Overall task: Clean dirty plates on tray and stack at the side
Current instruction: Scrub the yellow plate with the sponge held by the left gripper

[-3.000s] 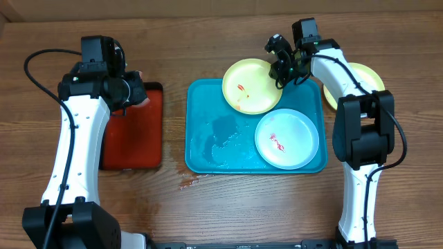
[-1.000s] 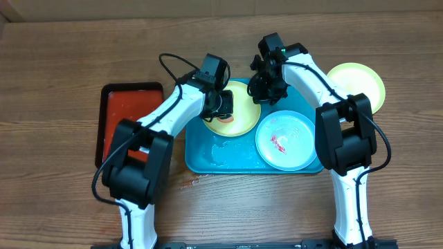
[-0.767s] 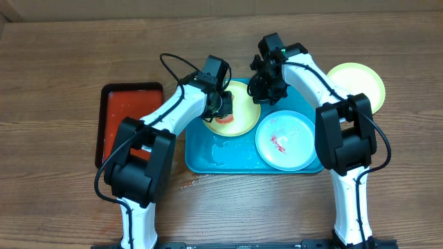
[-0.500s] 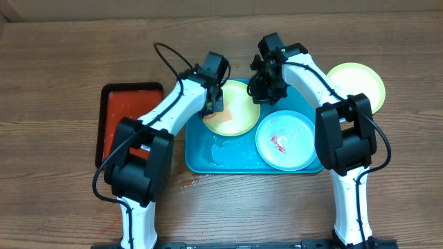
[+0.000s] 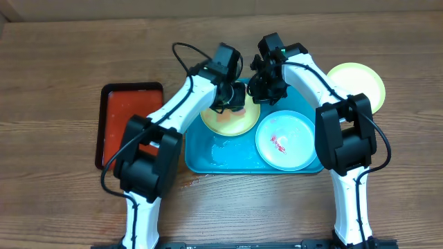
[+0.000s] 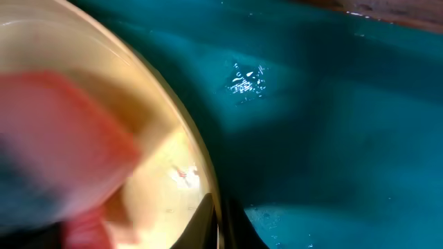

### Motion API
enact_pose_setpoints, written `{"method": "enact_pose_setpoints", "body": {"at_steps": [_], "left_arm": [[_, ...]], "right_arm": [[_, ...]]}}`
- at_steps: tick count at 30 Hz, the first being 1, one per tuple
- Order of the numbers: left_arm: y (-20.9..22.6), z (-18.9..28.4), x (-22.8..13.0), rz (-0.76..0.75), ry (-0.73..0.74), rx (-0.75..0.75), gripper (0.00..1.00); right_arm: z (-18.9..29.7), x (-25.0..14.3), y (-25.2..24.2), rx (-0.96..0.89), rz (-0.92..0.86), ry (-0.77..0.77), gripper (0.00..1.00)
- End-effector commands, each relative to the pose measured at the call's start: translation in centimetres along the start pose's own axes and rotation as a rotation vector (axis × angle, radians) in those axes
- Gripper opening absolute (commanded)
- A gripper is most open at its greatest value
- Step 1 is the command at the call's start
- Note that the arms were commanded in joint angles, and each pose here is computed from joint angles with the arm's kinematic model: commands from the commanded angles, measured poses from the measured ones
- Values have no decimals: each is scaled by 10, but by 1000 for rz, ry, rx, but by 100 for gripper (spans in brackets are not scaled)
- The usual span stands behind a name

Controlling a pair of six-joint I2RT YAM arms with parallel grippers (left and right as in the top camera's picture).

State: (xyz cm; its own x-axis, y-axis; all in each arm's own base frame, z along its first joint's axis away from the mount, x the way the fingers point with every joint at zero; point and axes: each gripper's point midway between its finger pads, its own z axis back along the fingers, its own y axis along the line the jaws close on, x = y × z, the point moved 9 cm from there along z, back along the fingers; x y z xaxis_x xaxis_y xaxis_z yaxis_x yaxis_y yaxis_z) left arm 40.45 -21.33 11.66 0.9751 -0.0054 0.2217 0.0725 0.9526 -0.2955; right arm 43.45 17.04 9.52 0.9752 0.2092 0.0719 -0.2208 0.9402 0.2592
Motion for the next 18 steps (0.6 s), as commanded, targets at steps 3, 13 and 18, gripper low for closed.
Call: {"method": "enact_pose_setpoints", "body": {"at_steps": [3,13,18], "left_arm": [[23,-14,-3,27,-6,183,4],[51,32,15,30,-124,471,4],[52,110,39,185,-286,372,4]], "right_arm": [[-7,-4,-6,-51,-5,15,4],[-4,-4,-5,-52,-6,18,4],[14,7,0,-57,40,-35,4]]}}
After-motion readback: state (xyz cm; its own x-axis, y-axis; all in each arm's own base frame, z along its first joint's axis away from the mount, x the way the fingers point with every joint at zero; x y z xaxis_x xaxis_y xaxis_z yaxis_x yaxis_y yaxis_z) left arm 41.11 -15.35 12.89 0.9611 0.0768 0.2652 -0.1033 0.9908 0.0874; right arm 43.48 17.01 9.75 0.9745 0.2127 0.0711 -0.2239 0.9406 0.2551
